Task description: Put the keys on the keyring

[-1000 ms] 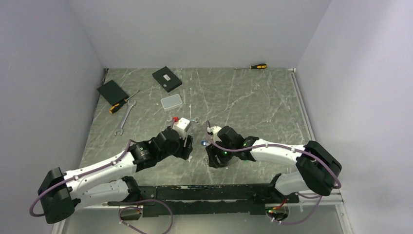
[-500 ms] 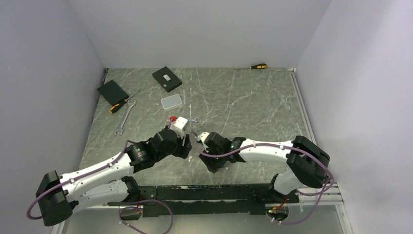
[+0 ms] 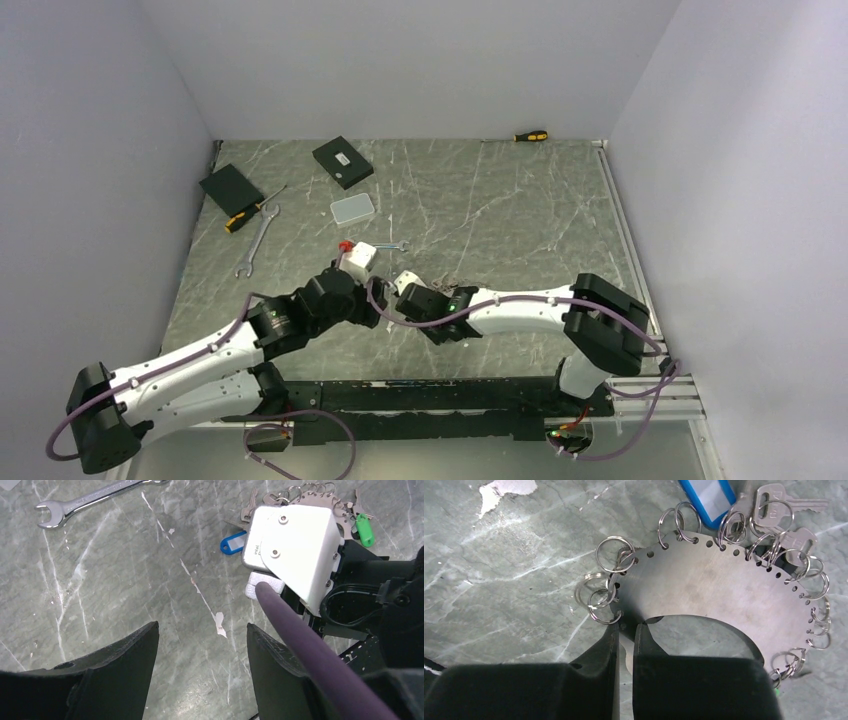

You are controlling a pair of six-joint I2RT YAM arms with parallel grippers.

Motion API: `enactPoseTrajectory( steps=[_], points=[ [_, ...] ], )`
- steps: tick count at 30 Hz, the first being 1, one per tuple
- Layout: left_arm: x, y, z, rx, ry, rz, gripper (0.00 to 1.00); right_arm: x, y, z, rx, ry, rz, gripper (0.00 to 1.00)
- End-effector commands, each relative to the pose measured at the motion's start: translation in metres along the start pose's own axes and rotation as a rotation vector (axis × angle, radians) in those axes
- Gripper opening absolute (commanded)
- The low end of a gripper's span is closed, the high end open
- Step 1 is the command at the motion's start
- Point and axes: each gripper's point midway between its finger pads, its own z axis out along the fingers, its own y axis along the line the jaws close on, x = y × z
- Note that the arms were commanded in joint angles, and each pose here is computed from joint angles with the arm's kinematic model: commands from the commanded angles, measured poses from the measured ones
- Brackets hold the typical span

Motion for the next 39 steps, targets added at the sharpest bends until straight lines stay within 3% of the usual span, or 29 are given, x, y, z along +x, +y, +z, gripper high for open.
enactPoseTrajectory(
  steps=[1,9,16,22,29,35,39],
  points=[
    [-0.006,0.005,-0.004,-0.013,-0.047,-0.013,0.68,0.005,-0.021,-0.006,0.138,0.007,-0.034,0.0],
    [-0.014,-0.028,-0.013,0.203,-0.111,0.036,0.66,-0.05,-0.035,-0.067,0.111,-0.223,0.017,0.0],
    [-0.022,-0.06,-0.02,0.401,-0.201,0.073,0.67,-0.078,-0.045,-0.111,0.083,-0.315,0.036,0.0],
    [-0.024,-0.077,-0.008,0.498,-0.291,0.082,0.73,-0.103,-0.049,-0.145,0.045,-0.398,0.081,0.0],
    [-0.031,-0.088,-0.012,0.592,-0.492,0.187,0.84,-0.119,-0.049,-0.169,0.016,-0.447,0.118,0.0],
    [-0.033,-0.089,-0.01,0.603,-0.566,0.242,0.98,-0.127,-0.048,-0.189,-0.017,-0.503,0.137,0.0],
    [-0.039,-0.091,-0.003,0.591,-0.587,0.24,0.99,-0.13,-0.048,-0.198,-0.037,-0.532,0.14,0.0]
  ],
)
